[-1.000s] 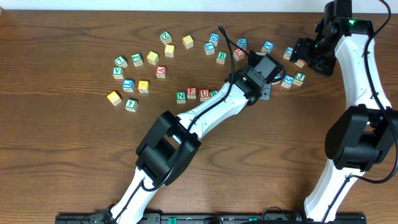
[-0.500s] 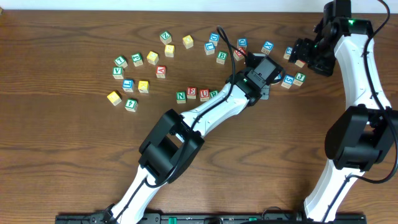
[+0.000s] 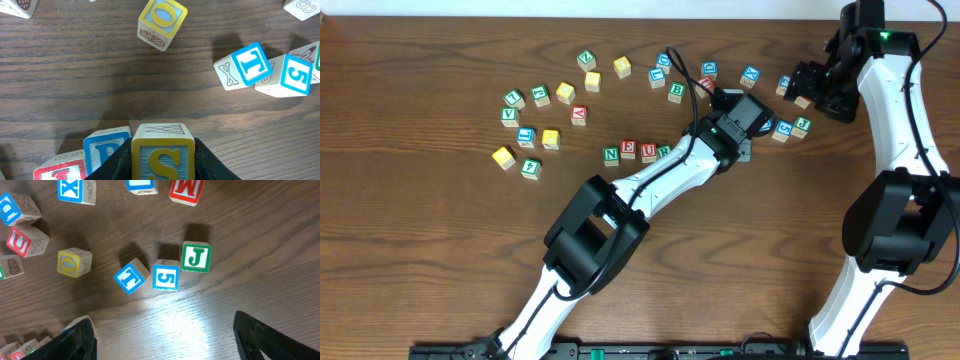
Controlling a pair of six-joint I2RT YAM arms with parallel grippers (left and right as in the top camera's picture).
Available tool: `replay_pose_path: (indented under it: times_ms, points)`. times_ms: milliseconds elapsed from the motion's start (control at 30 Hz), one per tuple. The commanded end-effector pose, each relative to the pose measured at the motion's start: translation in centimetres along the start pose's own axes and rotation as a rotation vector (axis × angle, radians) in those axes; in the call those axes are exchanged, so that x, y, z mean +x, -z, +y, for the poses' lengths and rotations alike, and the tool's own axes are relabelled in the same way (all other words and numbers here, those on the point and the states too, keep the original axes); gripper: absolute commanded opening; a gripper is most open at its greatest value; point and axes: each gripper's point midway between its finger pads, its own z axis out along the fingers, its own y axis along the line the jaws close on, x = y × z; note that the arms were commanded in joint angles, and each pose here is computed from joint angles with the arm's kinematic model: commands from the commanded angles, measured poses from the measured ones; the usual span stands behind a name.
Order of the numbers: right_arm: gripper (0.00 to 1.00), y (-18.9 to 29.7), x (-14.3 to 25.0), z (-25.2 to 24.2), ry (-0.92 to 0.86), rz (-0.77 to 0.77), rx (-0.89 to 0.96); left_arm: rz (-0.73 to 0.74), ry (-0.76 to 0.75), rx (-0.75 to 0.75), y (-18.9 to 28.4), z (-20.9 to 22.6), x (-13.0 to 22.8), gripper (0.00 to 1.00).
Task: Spell out NEURIPS
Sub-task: 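Carry the yellow S block across to the right of the P block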
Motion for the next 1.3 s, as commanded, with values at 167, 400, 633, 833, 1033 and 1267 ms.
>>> replay_pose_path:
  times_ms: [167,400,633,833,1033,1267]
  points:
    - [0.84,0.9,-0.1,1.1,0.032,-0.020,-0.018,0.030,-0.019,-0.016,-2.0,-0.2,2.3,0.35]
    - [0.84,0.9,-0.1,1.1,0.032,-0.019,-0.017,0.032,-0.017,-0.023,-2.7,0.2,2.4,0.35]
    - [0.85,0.9,-0.1,1.1,0.039,-0.020,-0.017,0.026,-0.011,-0.033,-2.8,0.7,2.0,0.35]
    - [0.85,0.9,-0.1,1.1,0.040,-0.019,-0.017,0.008,-0.100,-0.024,-2.4,0.5,1.3,0.35]
    - [0.86,0.9,-0.1,1.1,0.041,-0.020,-0.017,0.005,-0.101,-0.021,-1.0,0.3,0.7,0.35]
    - [0.86,0.9,-0.1,1.1,0.052,-0.019,-0.017,-0.051,-0.071,0.004,4.7,0.4,-3.0,0.35]
